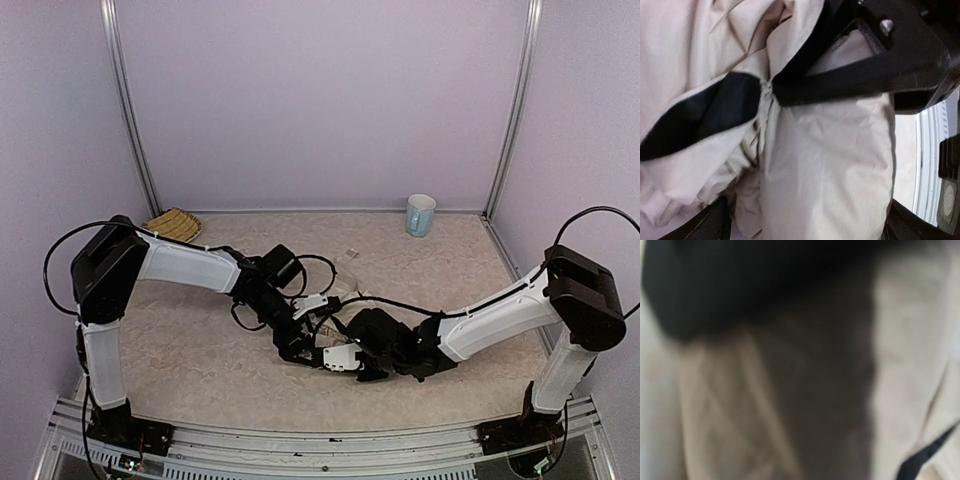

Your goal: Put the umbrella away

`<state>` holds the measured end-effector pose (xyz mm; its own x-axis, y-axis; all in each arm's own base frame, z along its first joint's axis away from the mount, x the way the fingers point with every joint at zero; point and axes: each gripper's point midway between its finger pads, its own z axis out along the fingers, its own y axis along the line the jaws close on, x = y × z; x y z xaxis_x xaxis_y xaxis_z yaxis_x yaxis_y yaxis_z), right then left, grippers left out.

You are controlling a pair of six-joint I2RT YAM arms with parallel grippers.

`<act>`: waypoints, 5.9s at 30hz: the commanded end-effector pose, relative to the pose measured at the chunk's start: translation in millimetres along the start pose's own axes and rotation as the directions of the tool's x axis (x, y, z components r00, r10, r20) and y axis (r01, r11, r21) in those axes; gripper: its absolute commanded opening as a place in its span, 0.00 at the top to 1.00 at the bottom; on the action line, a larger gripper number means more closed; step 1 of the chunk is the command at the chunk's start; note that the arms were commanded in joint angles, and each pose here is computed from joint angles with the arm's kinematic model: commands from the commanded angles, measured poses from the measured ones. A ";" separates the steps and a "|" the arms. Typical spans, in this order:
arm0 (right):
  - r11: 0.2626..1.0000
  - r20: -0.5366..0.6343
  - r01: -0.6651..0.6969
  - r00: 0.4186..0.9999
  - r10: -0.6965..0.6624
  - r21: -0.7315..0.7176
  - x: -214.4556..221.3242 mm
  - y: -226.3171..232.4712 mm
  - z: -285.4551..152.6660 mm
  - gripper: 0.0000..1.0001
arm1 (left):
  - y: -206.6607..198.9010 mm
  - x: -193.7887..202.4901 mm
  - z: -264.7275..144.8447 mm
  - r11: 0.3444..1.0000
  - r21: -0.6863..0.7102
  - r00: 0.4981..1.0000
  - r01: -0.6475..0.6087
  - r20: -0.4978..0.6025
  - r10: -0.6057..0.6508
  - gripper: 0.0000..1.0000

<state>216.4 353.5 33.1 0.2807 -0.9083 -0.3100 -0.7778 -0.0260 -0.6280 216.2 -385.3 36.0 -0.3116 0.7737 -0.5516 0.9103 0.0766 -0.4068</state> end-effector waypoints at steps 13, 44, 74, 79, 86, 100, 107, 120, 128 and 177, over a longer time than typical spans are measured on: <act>0.823 -0.039 -0.154 0.987 0.159 -0.546 5.4 68.4 -17.3 0.87 | -48.4 -59.3 -215.1 0.741 -0.667 0.587 0.081 0.633 0.505 0.01; 0.204 -0.474 -0.553 0.815 0.335 -0.808 20.2 109.9 0.9 0.83 | -42.9 31.3 -12.2 0.528 -0.542 0.718 -0.653 -0.221 0.660 0.13; 0.689 0.071 -0.578 0.742 0.667 -0.436 30.4 -76.4 -56.6 0.30 | -29.1 104.8 45.5 0.981 -0.048 0.919 -0.188 -0.361 0.159 0.68; 0.814 0.158 -0.569 0.799 0.581 -0.115 40.8 -105.1 -75.3 0.31 | -28.4 101.1 45.7 0.999 0.026 0.942 -0.046 -0.331 0.052 0.68; 0.965 0.438 -0.255 0.861 0.258 -0.067 -28.6 -53.6 -116.4 0.26 | -21.9 102.7 46.8 0.997 0.062 0.944 0.052 -0.329 -0.029 0.70; 0.998 0.152 -0.023 0.988 0.031 -0.052 -23.7 -14.5 -16.3 0.12 | -23.1 105.5 48.3 0.984 0.135 0.939 0.119 -0.336 -0.068 0.76; 0.991 0.006 -0.023 1.000 0.024 -0.129 9.7 8.2 12.7 0.32 | -26.3 104.2 46.1 0.974 0.185 0.947 0.129 -0.315 -0.065 0.76; 0.962 -0.063 -0.056 0.997 0.041 -0.268 26.4 33.5 16.5 0.79 | -11.7 58.9 25.0 0.990 0.142 0.993 0.018 -0.114 -0.001 0.02; 0.903 -0.095 -0.136 0.990 0.106 -0.407 30.8 56.2 7.3 0.86 | 3.2 -14.5 -50.2 0.973 -0.178 0.943 -0.149 0.272 0.194 0.01; 0.302 -0.311 -0.473 0.834 0.455 -0.828 16.2 52.7 9.9 0.68 | 12.4 74.9 33.5 0.749 -0.348 0.805 -0.564 -0.432 0.406 0.50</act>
<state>202.4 372.9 27.9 -0.2974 -0.8224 -0.4849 -0.8363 -0.0206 0.5479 212.9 -388.5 37.1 0.3433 0.8267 -0.4458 0.8788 -0.1152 0.4630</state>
